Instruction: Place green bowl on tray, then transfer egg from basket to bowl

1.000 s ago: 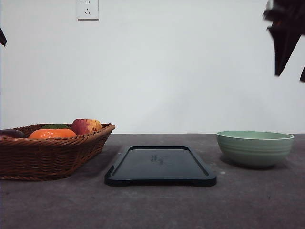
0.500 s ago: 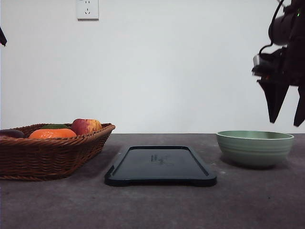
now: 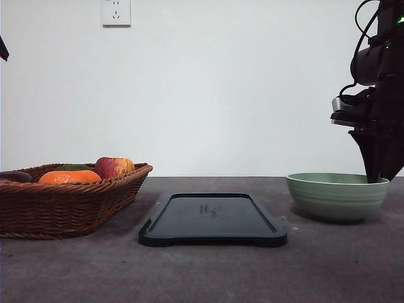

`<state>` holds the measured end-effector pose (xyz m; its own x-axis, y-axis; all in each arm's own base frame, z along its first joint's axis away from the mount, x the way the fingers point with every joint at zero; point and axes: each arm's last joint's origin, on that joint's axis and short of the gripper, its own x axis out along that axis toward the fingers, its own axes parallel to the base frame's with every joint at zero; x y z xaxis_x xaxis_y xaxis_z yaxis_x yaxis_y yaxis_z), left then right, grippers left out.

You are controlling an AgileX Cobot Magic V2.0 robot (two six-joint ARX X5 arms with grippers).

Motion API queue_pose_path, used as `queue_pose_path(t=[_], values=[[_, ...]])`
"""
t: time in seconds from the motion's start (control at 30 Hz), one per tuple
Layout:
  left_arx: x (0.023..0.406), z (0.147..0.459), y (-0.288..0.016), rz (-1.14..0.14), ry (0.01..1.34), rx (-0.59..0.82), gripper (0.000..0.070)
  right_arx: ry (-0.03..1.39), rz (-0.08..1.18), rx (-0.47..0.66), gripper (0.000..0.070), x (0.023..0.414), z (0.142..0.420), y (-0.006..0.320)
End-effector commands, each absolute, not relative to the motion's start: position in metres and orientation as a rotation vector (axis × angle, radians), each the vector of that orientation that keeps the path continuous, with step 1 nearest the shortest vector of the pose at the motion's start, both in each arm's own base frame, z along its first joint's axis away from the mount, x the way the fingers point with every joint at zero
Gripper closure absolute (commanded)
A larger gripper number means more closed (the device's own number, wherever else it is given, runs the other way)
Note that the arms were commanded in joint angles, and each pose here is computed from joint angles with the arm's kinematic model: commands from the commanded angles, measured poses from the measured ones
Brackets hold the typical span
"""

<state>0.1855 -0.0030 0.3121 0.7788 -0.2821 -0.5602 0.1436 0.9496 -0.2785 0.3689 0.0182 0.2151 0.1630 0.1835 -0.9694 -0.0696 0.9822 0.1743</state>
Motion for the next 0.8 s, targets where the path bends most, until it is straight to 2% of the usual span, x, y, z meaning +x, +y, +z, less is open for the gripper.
queue_pose_path(t=[0.0,0.2,0.43,0.6,0.77], values=[[0.187,0.32,-0.003,-0.238,0.607,-0.224,0.0339,1.398,0.186,0.082,0.0697,0.374,0.213,0.018],[0.187,0.32,-0.003,-0.238,0.607,-0.224,0.0339,1.423,0.186,0.085,0.0697,0.373,0.226,0.018],[0.187,0.32,-0.003,-0.238,0.608,-0.224,0.0339,1.389,0.218,0.073,0.0697,0.377,0.274,0.027],[0.187,0.32,-0.003,-0.238,0.608,-0.224,0.0339,1.34,0.261,0.039,0.0697,0.376,0.305,0.046],[0.187,0.32,-0.003,-0.238,0.607,-0.224,0.0339,1.294,0.348,-0.001,0.0697,0.373,0.32,0.078]])
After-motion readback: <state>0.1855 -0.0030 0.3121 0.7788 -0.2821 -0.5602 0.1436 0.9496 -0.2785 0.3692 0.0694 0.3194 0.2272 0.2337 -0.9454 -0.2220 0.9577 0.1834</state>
